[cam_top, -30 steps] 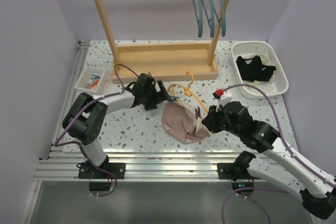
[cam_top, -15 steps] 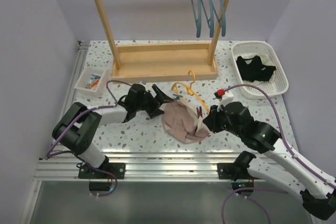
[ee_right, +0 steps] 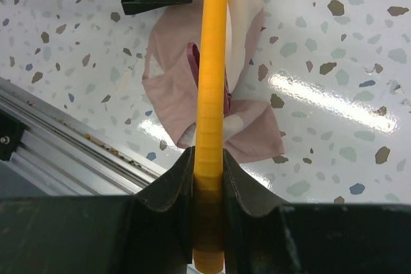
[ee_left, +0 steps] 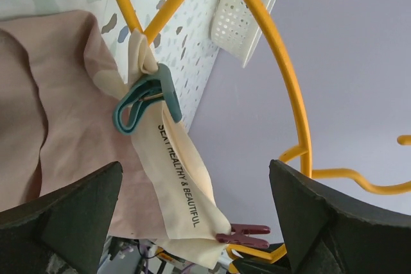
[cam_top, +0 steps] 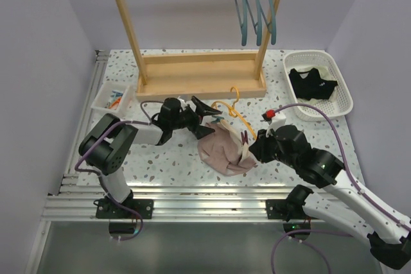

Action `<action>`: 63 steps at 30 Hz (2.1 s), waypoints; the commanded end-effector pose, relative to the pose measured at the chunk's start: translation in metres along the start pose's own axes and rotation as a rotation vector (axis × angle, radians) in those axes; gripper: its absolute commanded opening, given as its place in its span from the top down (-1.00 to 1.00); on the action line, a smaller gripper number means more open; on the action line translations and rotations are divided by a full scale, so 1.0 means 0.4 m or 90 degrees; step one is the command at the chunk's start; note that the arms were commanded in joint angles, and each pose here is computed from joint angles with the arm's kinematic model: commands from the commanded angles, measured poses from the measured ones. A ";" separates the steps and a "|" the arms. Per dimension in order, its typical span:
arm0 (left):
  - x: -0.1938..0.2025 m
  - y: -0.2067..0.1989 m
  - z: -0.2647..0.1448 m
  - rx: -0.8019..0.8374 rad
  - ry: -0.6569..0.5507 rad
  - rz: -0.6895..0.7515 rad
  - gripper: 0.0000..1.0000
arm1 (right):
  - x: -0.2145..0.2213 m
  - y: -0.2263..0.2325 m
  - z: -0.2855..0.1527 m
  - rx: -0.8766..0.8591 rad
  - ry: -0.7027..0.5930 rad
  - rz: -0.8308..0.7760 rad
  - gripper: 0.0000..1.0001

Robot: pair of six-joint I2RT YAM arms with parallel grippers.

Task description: Remove the underwear clipped to the hanger

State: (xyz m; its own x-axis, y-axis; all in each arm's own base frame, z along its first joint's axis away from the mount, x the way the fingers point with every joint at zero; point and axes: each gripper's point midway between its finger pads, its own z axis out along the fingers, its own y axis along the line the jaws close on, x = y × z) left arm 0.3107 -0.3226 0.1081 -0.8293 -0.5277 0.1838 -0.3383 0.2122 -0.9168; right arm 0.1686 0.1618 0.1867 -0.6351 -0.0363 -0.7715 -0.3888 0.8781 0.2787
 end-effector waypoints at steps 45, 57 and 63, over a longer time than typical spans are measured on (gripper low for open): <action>-0.196 -0.010 -0.334 -0.056 -0.069 0.200 1.00 | -0.041 -0.051 0.000 0.087 -0.041 0.018 1.00; -0.621 0.020 -0.758 -0.251 -0.453 0.210 1.00 | -0.046 -0.037 -0.002 0.068 -0.040 0.008 1.00; -0.751 -0.001 -0.861 -0.349 -0.585 0.213 1.00 | -0.048 -0.034 -0.009 0.061 -0.044 0.005 1.00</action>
State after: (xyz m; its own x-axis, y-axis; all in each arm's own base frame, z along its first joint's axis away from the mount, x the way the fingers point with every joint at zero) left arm 0.3916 0.0790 0.1584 -0.4299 -0.7768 -0.4603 -0.4388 0.6253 -0.6454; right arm 0.1805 0.1440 0.1808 -0.6222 -0.0244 -0.7825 -0.2988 0.9313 0.2085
